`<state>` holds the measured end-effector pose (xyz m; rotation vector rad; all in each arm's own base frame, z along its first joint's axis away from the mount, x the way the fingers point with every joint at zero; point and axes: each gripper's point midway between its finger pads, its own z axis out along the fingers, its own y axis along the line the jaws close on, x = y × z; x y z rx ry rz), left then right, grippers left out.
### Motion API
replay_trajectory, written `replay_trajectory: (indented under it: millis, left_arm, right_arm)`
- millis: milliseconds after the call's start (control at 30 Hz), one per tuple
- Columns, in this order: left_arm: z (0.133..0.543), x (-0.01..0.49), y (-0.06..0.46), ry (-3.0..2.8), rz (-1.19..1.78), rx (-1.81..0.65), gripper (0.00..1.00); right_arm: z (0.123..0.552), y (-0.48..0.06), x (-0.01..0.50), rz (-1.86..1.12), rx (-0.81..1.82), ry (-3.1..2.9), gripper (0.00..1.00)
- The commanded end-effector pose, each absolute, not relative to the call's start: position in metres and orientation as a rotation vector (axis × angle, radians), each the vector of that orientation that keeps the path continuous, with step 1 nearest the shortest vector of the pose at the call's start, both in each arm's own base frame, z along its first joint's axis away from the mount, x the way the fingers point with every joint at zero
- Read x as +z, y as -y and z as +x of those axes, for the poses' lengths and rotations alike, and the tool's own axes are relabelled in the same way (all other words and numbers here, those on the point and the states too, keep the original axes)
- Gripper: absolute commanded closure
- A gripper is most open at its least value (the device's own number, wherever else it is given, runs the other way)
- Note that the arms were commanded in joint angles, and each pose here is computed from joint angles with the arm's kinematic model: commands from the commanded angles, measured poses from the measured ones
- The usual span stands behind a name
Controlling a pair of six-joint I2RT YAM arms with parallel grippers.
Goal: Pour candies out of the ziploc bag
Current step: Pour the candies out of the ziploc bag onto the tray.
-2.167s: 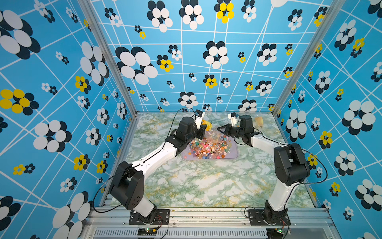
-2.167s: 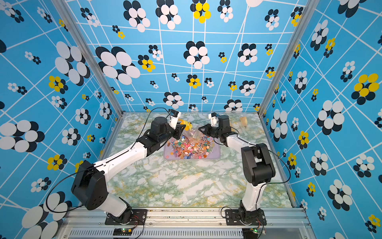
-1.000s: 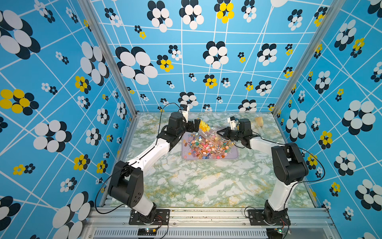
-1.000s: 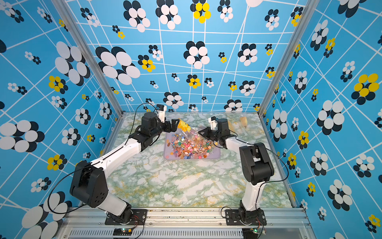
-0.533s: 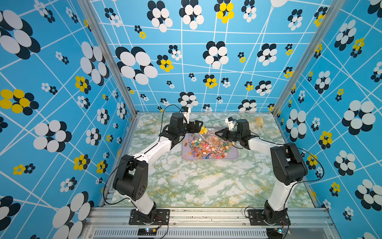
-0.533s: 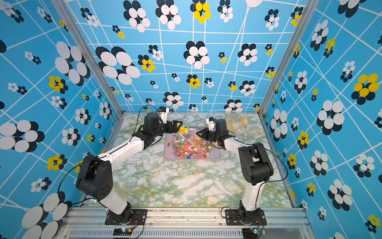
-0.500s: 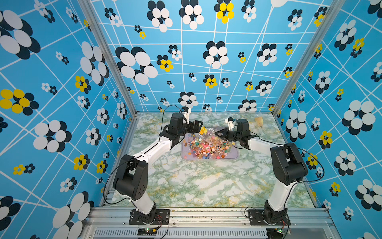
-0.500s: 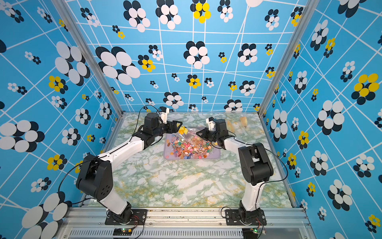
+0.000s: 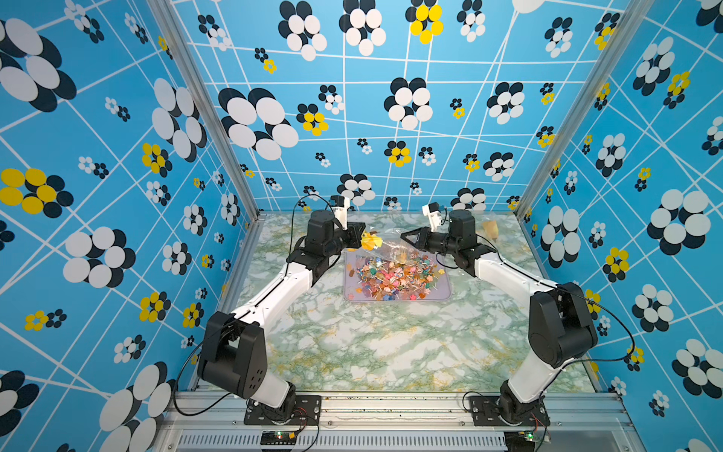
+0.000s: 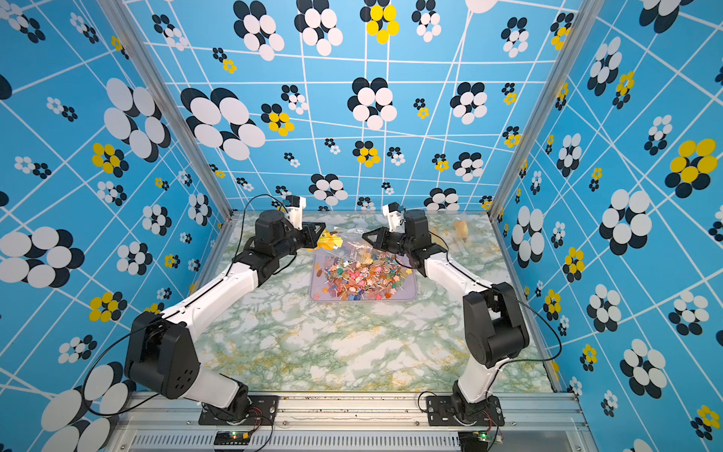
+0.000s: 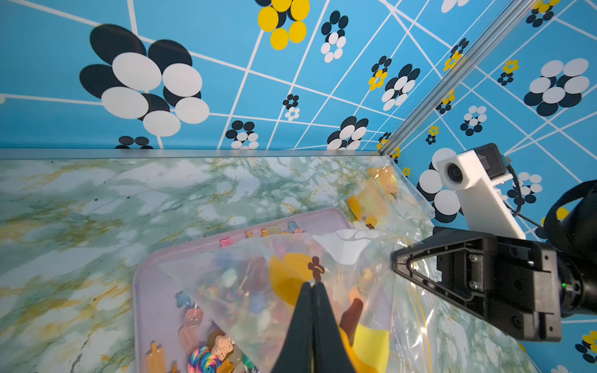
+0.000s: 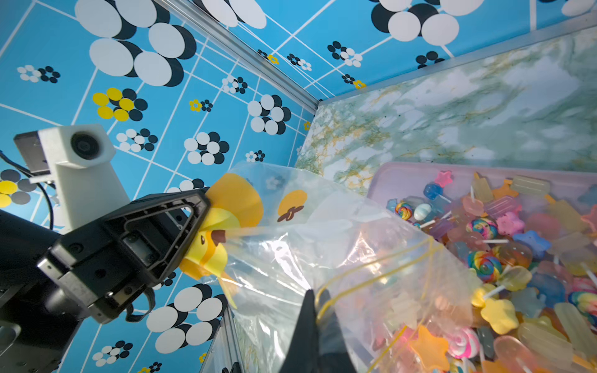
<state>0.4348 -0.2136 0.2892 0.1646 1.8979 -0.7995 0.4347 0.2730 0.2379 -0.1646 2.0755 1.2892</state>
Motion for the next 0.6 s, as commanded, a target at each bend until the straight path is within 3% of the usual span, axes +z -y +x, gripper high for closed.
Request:
replay_trajectory:
  millis: [0,567]
  left_arm:
    - [0.427,0.297,0.209,-1.864,0.172,-0.807,1.00]
    - [0.419,0.315,0.221,-1.816,0.214,-0.850,1.00]
  right_arm:
    - [0.435,-0.273,0.233,-0.169,1.254,-2.101,0.98]
    - [0.447,-0.278,0.170,-0.069,1.296,-2.174,0.99]
